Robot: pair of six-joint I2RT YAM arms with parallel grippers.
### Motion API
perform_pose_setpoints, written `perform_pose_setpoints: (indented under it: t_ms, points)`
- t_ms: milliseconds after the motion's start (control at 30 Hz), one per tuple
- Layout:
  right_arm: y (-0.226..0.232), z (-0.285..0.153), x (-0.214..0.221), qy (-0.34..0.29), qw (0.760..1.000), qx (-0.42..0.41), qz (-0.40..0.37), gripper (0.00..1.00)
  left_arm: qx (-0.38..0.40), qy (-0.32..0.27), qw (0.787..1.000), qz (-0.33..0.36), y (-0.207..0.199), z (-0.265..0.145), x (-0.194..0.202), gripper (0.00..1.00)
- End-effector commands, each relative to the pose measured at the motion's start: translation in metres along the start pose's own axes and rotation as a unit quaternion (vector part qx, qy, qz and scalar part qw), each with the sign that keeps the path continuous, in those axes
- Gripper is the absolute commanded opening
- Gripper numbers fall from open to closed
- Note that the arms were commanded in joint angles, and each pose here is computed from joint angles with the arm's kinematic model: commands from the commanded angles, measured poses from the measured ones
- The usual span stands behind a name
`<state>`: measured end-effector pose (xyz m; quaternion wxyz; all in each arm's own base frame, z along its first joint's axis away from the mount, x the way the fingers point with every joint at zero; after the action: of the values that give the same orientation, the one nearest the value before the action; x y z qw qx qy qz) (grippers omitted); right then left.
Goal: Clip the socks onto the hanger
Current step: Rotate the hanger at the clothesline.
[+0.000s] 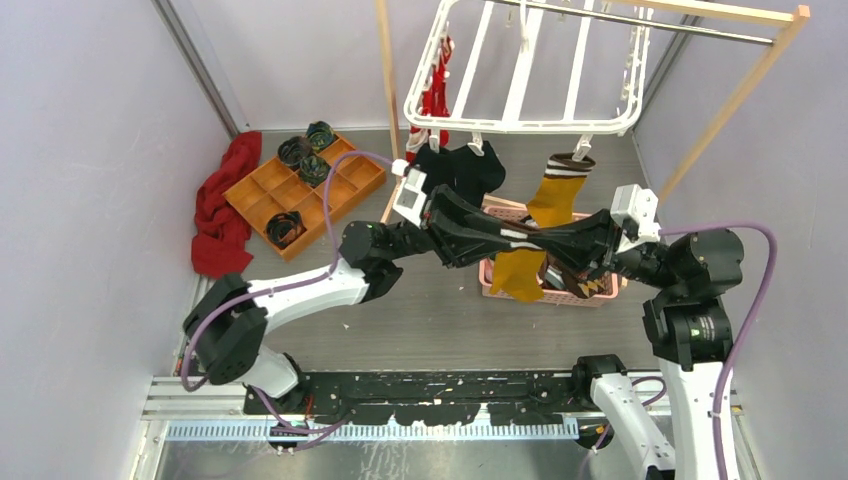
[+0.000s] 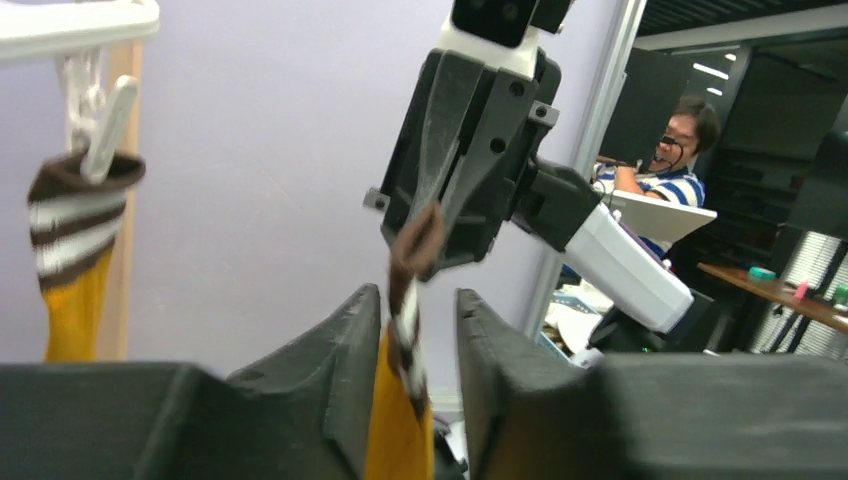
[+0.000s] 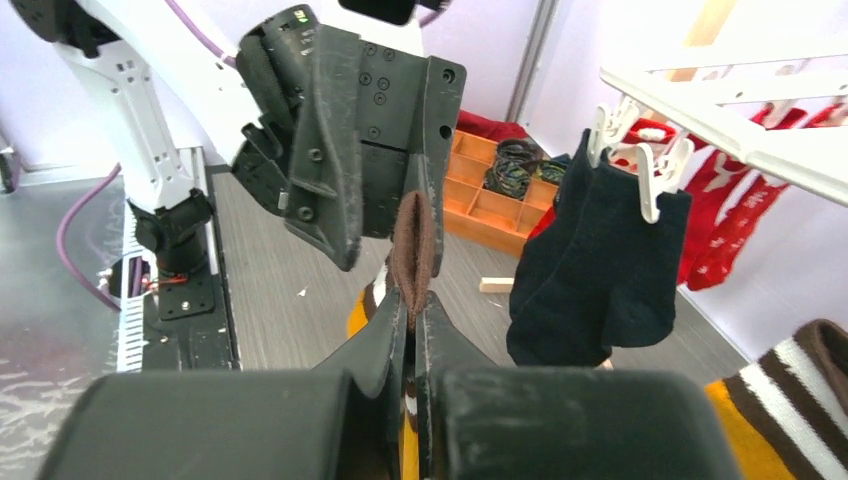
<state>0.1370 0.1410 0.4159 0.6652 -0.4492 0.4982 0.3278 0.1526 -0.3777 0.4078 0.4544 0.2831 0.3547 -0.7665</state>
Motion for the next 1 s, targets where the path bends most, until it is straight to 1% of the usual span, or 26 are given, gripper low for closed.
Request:
perform_pose_setpoints:
  t_ms: [0, 33, 67, 133, 200, 233, 333, 433, 500, 667, 833, 900, 967]
  points:
    - [0.002, -0.012, 0.003, 0.050, 0.998, 0.031, -0.032, 0.01, -0.034, 0.001, 0.998, 0.054, -0.011, -0.021, -0.021, 0.46]
    - [0.002, -0.016, 0.006, 0.064, 0.996, 0.037, -0.046, 0.01, -0.060, 0.021, 0.996, 0.062, -0.006, -0.030, -0.018, 0.53]
    - [0.001, -0.019, 0.007, 0.076, 0.995, 0.050, -0.044, 0.01, -0.080, 0.038, 0.993, 0.080, -0.008, -0.036, -0.020, 0.60]
    - [-0.002, -0.026, 0.012, 0.104, 0.991, 0.077, -0.042, 0.01, -0.129, 0.101, 0.980, 0.111, 0.003, -0.049, -0.011, 0.70]
    - [-0.009, -0.034, 0.017, 0.132, 0.983, 0.121, -0.037, 0.01, -0.156, 0.151, 0.965, 0.145, 0.008, -0.057, -0.009, 0.74]
    - [-0.018, -0.041, 0.021, 0.151, 0.975, 0.159, -0.036, 0.01, -0.159, 0.167, 0.960, 0.157, 0.011, -0.057, -0.009, 0.75]
    - [-0.037, -0.059, 0.029, 0.189, 0.949, 0.251, -0.027, 0.01, -0.156, 0.185, 0.954, 0.178, 0.024, -0.050, -0.007, 0.76]
    - [-0.049, -0.071, 0.033, 0.204, 0.927, 0.313, -0.022, 0.01, -0.147, 0.183, 0.954, 0.187, 0.043, -0.035, -0.006, 0.76]
    - [-0.055, -0.078, 0.033, 0.206, 0.916, 0.344, -0.020, 0.01, -0.148, 0.168, 0.954, 0.200, 0.056, -0.022, -0.008, 0.76]
    - [-0.067, -0.095, 0.037, 0.223, 0.884, 0.410, -0.019, 0.01, -0.186, 0.126, 0.949, 0.219, 0.095, -0.004, -0.003, 0.76]
    - [-0.072, -0.101, 0.039, 0.227, 0.870, 0.437, -0.014, 0.01, -0.234, 0.091, 0.941, 0.226, 0.133, 0.006, 0.009, 0.76]
    - [-0.074, -0.102, 0.041, 0.228, 0.867, 0.442, -0.013, 0.01, -0.259, 0.073, 0.936, 0.226, 0.147, 0.007, 0.008, 0.76]
    - [-0.074, -0.102, 0.042, 0.228, 0.867, 0.442, -0.011, 0.01, -0.266, 0.062, 0.935, 0.228, 0.156, 0.010, 0.008, 0.76]
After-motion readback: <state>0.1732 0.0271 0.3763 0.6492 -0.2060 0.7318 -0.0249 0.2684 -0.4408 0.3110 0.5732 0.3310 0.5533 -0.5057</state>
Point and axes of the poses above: each gripper's point midway between its finger pads, its own z axis out along the fingers, its own y axis along the line the jaws close on, x = y × z, the point moved 3 cm from there along -z, back along the fingers, and after that the axes turned 8 degrees about -z, right-handed, at the moved point
